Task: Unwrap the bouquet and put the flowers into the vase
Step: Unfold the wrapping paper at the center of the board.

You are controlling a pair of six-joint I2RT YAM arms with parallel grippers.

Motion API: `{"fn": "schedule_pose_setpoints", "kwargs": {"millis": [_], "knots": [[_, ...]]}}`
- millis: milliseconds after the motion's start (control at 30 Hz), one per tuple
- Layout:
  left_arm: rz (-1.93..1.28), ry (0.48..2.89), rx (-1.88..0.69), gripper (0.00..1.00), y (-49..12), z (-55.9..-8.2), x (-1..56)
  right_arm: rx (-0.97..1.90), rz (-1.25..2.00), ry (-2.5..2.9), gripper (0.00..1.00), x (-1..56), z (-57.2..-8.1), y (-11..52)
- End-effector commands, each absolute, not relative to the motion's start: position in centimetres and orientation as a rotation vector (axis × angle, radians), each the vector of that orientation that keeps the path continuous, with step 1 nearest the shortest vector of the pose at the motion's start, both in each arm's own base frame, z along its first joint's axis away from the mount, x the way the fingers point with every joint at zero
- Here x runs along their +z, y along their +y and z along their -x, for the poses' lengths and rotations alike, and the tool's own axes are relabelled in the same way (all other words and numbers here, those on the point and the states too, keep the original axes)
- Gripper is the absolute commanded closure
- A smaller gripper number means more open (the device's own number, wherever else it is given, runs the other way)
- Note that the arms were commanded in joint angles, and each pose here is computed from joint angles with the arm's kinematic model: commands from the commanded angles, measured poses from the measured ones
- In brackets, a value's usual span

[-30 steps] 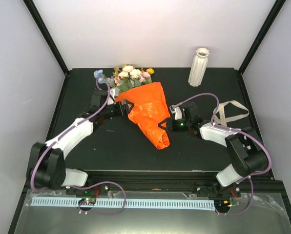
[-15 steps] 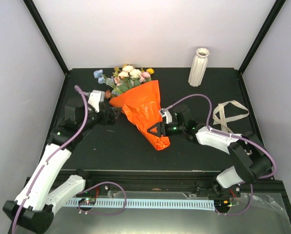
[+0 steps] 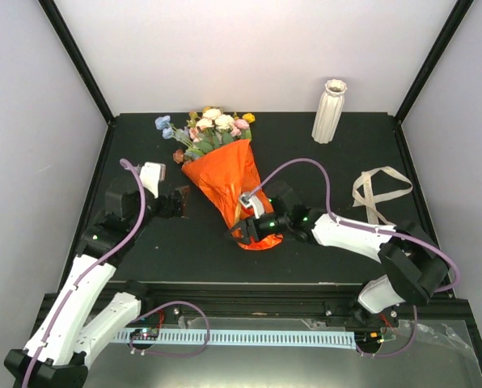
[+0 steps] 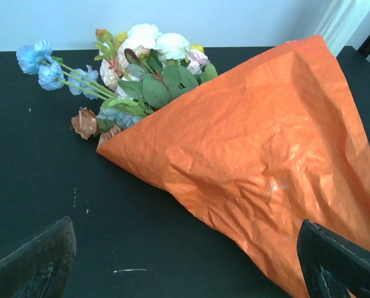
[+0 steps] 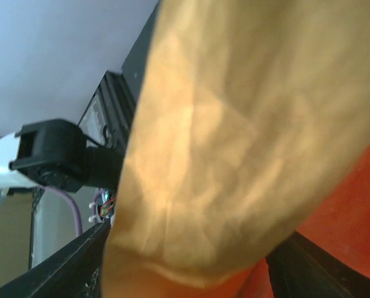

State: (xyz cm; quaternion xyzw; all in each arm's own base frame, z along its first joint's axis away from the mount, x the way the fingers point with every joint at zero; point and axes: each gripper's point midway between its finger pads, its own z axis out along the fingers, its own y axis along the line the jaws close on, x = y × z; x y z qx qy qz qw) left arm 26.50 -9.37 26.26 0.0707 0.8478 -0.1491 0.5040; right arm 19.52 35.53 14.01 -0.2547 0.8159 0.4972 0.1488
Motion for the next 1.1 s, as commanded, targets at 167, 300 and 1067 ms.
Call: {"fn": "schedule_pose_setpoints", "kwargs": {"millis": [167,300,1067], "knots": [[-0.168,2.035,-0.327,0.01,-8.9,-26.7,26.6,1.392,0.914,2.295,0.32,14.8,-17.0,37.2],[-0.167,2.027,-0.326,0.01,-8.8,-26.6,26.8,1.341,0.934,2.324,0.33,14.1,-16.9,36.7],[-0.04,1.954,-0.22,0.01,-6.0,-25.6,29.1,0.553,0.904,2.4,0.39,13.2,-24.2,32.1]]}}
